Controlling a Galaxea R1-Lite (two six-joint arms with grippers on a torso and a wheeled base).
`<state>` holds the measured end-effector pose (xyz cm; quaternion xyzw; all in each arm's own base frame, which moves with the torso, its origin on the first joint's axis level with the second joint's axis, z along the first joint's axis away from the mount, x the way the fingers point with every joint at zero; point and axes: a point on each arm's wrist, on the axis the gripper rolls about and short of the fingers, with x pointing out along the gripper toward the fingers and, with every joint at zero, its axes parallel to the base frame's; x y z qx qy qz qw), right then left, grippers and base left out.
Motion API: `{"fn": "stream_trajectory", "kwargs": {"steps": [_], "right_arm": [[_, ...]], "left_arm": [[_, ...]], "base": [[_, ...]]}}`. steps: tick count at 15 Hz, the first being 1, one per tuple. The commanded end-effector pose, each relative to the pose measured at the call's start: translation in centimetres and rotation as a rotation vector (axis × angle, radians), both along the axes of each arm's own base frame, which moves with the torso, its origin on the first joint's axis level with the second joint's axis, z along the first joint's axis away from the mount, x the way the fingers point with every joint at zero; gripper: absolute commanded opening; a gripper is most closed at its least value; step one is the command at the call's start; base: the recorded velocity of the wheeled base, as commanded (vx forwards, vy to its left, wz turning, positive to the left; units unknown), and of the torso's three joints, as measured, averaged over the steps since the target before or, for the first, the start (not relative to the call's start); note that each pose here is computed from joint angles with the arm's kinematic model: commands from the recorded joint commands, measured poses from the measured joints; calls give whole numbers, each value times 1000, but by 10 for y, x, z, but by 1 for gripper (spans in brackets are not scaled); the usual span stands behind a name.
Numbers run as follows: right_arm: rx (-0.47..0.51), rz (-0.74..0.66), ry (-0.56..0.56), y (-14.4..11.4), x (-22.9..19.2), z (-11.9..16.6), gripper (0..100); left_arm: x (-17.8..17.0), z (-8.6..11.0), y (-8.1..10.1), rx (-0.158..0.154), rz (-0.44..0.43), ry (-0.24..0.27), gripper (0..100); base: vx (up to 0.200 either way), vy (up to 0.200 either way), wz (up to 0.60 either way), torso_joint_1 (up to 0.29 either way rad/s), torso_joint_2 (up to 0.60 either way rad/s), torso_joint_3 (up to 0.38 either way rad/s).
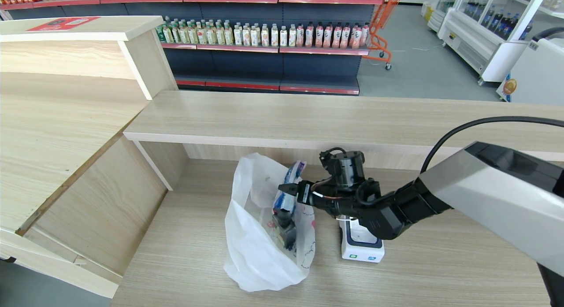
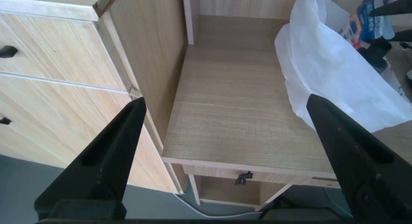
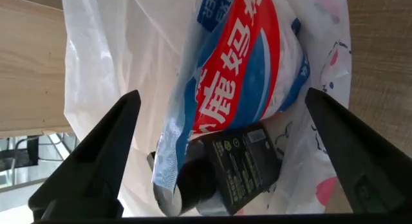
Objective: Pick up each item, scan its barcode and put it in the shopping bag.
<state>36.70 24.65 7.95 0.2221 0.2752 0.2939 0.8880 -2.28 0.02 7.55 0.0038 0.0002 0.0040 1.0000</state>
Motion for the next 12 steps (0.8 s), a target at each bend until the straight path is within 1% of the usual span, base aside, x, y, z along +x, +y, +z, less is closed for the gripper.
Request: {"fn": "stream_trajectory", "kwargs": {"steps": [1, 4, 5, 7, 8, 9, 10, 12], "right_arm": [[15, 16, -13, 2, 2, 5, 100], [30, 40, -13, 0, -2, 14, 100], [37, 37, -9, -5, -4, 18, 100], [104, 30, 14, -15, -1, 29, 100], [168, 21, 45, -22, 1, 39, 100], [210, 27, 61, -26, 0, 47, 100], [235, 35, 76, -31, -1, 53, 100], [246, 46, 93, -37, -7, 57, 100]], "left_arm": [[0, 0, 0, 0, 1, 0, 100], [0, 0, 0, 0, 0, 0, 100], [0, 0, 0, 0, 1, 0, 100], [0, 0, 0, 0, 0, 0, 100], [0, 0, 0, 0, 1, 0, 100], [0, 0, 0, -2, 1, 0, 100], [0, 0, 0, 0, 0, 0, 100], [0, 0, 0, 0, 0, 0, 100]], "base": [[0, 0, 0, 0, 0, 0], [0, 0, 0, 0, 0, 0], [0, 0, 0, 0, 0, 0], [0, 0, 0, 0, 0, 0], [0, 0, 0, 0, 0, 0], [0, 0, 0, 0, 0, 0], [0, 0, 0, 0, 0, 0], [0, 0, 0, 0, 0, 0]]}}
